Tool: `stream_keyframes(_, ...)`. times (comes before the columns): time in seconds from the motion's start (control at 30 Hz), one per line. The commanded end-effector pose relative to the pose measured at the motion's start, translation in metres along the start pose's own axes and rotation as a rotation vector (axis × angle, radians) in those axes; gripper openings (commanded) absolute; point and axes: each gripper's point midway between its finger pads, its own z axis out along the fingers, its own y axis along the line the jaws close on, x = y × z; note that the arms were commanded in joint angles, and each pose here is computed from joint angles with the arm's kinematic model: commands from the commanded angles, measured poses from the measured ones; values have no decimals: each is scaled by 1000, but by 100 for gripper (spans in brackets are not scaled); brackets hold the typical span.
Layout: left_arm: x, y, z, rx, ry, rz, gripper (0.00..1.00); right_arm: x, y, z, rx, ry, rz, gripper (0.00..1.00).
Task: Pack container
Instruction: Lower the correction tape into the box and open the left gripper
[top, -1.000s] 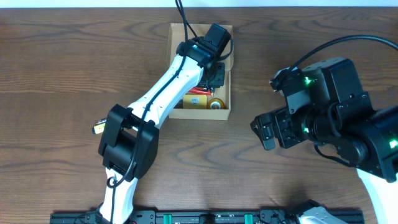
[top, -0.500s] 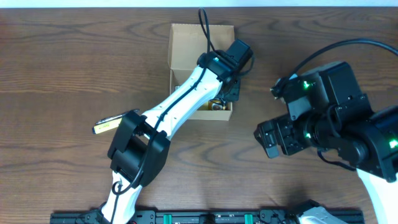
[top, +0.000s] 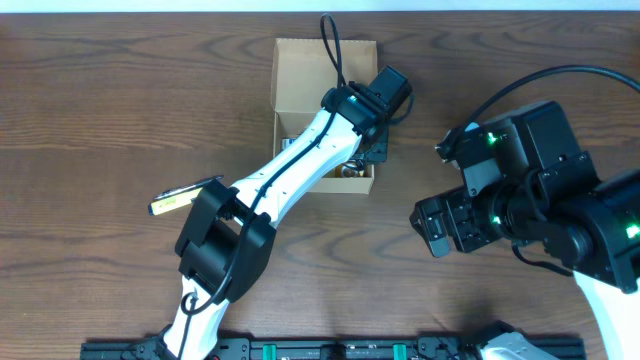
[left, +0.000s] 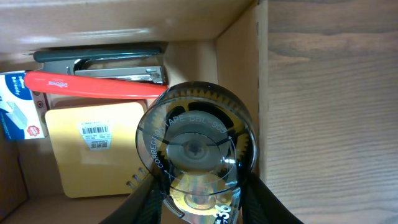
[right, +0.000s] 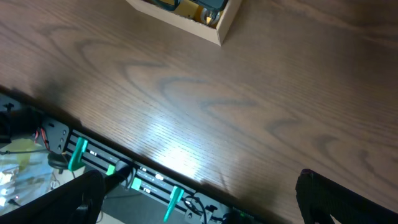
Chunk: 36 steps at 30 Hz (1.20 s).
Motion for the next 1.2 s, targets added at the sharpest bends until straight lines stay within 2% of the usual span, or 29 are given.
stream_keyframes(0.0, 1, 2, 14, -30, 11, -11, 6, 0, -2, 0, 5, -1, -7, 99)
stream_keyframes(0.4, -3, 11, 26, -42, 19, -27, 6, 0, -2, 0, 5, -1, -7, 99)
stream_keyframes(0.43, -4, 11, 27, -41, 17, -29, 8, 0, -2, 0, 5, -1, -7, 99)
stream_keyframes(0.47, -4, 12, 27, -41, 17, -30, 16, 0, -2, 0, 5, -1, -7, 99)
stream_keyframes(0.57, -7, 11, 27, -36, 9, -28, 24, 0, -2, 0, 5, -1, -7, 99)
stream_keyframes(0.63, -7, 11, 27, -35, 7, -24, 37, 0, -2, 0, 5, -1, -7, 99)
stream_keyframes(0.67, -7, 11, 27, -35, 7, -24, 48, 0, -2, 0, 5, -1, -7, 99)
stream_keyframes(0.73, -7, 11, 27, -35, 7, -24, 55, 0, -2, 0, 5, -1, -7, 99)
stream_keyframes(0.8, -8, 12, 27, -41, 4, -24, 68, 0, -2, 0, 5, -1, -7, 99)
stream_keyframes(1.0, -10, 15, 27, -46, 1, -31, 70, 0, -2, 0, 5, -1, -7, 99)
stream_keyframes(1.17, -17, 27, 21, -48, -1, -35, 62, 0, -2, 0, 5, -1, -7, 99)
